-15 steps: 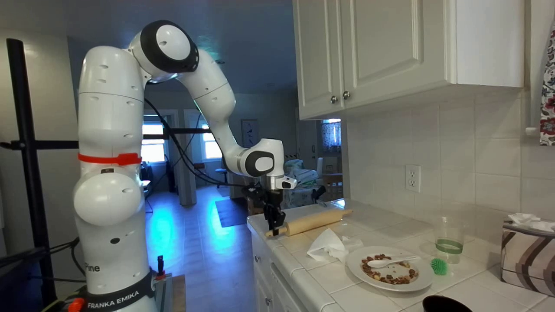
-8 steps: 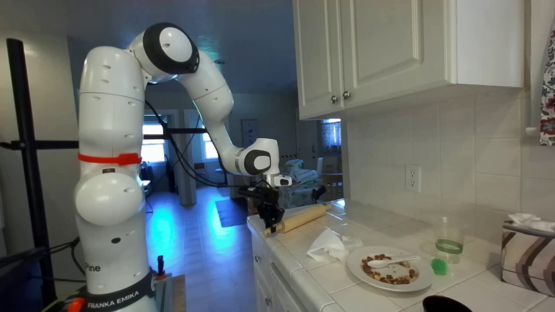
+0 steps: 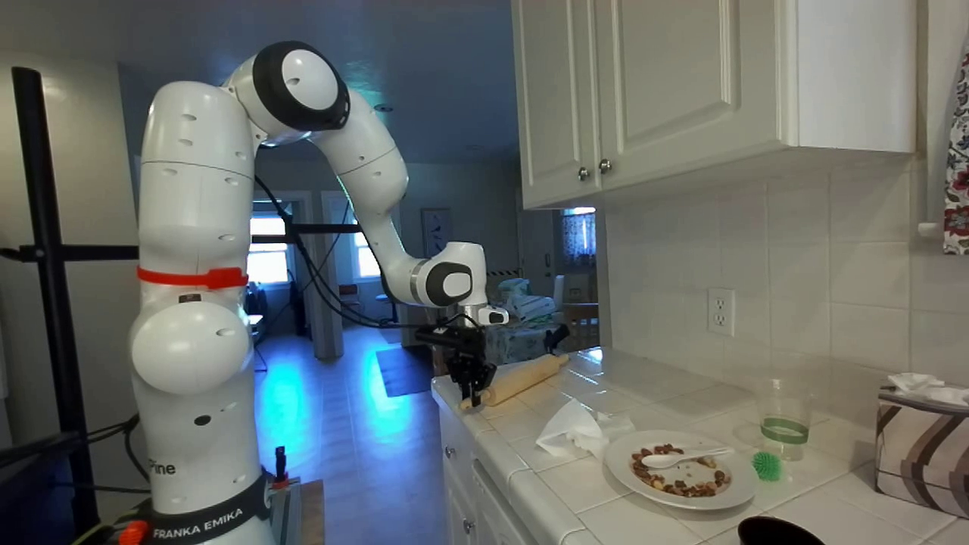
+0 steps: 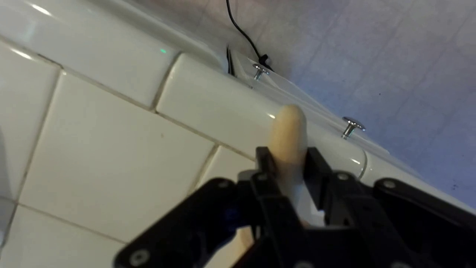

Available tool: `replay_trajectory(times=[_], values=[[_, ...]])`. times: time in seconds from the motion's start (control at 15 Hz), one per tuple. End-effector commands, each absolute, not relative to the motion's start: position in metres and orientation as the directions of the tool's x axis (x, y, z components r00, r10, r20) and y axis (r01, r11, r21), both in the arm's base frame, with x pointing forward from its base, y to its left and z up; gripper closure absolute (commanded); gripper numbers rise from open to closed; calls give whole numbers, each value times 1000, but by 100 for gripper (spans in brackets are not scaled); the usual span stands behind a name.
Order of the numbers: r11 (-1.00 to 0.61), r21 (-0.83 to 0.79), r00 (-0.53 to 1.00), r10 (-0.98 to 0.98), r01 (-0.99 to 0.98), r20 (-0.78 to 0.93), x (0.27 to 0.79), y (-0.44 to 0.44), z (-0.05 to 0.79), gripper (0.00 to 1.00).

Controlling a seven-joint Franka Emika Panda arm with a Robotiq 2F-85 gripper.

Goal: Roll the rolling pin on the counter.

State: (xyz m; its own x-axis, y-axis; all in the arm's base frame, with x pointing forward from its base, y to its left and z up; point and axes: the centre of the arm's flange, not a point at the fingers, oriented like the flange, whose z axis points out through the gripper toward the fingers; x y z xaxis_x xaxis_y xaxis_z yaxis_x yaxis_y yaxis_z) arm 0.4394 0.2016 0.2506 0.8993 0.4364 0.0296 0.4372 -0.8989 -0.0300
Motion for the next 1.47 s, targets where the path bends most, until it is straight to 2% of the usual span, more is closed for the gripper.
replay_trajectory(times=[0.0, 0.47, 1.0, 1.4], values=[[-942, -84, 945, 326, 326, 18, 450, 183, 244, 93], [-982, -188, 1000, -3, -7, -20, 460, 139, 240, 93], [-917, -234, 946, -312, -323, -83, 460, 101, 243, 93], [-973, -196, 993, -115, -119, -29, 471, 73, 251, 93]])
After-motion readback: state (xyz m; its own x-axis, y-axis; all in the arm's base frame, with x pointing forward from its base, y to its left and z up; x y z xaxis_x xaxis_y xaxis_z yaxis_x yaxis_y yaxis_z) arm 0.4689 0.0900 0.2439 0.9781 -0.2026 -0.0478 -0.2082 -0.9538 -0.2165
